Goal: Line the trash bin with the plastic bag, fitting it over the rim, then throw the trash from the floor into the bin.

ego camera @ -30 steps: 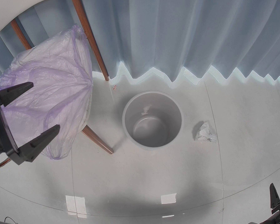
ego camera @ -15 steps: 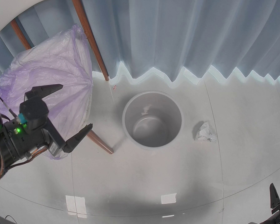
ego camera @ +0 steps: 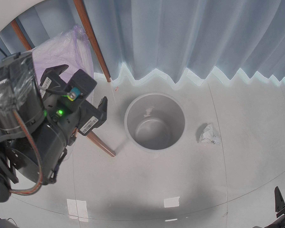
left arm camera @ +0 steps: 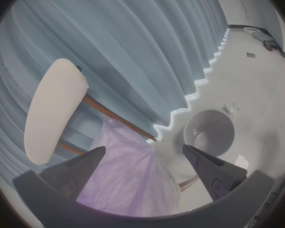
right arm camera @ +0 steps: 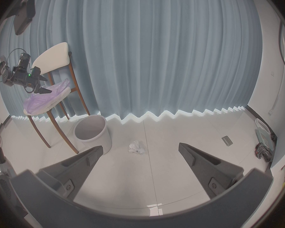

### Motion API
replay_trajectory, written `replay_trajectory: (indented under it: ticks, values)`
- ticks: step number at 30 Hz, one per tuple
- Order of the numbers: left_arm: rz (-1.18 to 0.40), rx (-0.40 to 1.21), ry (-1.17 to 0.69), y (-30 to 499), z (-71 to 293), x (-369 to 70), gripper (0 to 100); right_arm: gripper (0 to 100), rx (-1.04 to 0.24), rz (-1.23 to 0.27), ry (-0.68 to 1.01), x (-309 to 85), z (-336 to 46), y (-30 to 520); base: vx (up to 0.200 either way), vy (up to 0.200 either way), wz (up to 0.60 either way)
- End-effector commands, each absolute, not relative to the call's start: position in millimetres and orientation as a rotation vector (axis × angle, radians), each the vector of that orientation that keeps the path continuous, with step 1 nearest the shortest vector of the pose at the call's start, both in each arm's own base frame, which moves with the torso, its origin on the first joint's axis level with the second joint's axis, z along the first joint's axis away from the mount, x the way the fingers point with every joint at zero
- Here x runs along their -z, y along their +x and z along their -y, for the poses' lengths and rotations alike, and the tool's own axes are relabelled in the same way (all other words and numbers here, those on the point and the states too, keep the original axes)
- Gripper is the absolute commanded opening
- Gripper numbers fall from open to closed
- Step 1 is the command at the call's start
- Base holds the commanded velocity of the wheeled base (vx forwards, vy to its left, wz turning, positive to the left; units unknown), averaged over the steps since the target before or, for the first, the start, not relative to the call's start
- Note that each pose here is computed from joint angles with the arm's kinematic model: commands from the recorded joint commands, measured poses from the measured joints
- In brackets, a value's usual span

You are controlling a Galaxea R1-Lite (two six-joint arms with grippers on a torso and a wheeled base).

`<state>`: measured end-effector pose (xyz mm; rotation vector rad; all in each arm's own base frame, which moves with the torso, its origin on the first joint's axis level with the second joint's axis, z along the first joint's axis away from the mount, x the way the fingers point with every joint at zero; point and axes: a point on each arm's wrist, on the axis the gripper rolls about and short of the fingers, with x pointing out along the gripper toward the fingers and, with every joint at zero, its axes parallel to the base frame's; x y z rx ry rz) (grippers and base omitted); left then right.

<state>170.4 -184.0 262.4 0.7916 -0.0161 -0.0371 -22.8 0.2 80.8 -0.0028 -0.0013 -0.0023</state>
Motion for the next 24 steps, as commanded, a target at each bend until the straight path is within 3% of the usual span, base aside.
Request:
replay_trajectory:
  ticks: [1, 24]
  values:
    - [-0.001, 0.025, 0.848, 187, 212, -242, 100, 100, 0.002, -0.002, -0.003, -76, 0, -23, 0.0, 0.0, 0.0]
    - [-0.046, -0.181, 0.933, 222, 179, -229, 100, 100, 0.002, 0.0, -0.003, -76, 0, -23, 0.0, 0.0, 0.0]
